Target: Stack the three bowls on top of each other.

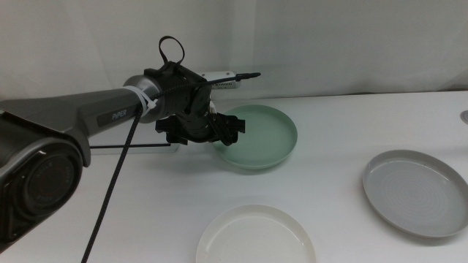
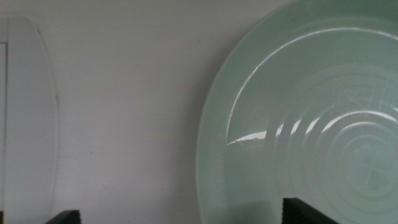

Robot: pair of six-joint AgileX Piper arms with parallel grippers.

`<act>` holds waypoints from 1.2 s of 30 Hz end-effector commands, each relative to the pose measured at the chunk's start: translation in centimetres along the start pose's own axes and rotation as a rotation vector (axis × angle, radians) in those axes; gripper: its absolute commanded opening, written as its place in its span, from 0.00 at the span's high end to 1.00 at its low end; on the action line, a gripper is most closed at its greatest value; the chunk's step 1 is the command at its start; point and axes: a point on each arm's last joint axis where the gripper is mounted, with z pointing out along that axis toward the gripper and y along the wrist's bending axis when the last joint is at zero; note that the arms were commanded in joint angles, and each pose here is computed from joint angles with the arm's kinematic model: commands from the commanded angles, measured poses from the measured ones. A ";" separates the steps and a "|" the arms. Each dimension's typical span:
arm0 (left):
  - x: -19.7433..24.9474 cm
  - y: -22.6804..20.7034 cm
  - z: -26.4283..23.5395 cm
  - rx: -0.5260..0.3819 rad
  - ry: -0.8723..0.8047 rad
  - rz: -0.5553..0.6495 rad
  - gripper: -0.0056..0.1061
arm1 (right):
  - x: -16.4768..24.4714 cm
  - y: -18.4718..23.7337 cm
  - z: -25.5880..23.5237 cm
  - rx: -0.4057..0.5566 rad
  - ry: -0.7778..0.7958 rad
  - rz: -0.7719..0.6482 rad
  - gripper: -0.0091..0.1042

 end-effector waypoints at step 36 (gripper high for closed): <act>-2.3 0.9 -8.4 0.036 -0.091 0.003 0.98 | 0.1 0.0 0.0 0.006 -0.002 -0.003 0.01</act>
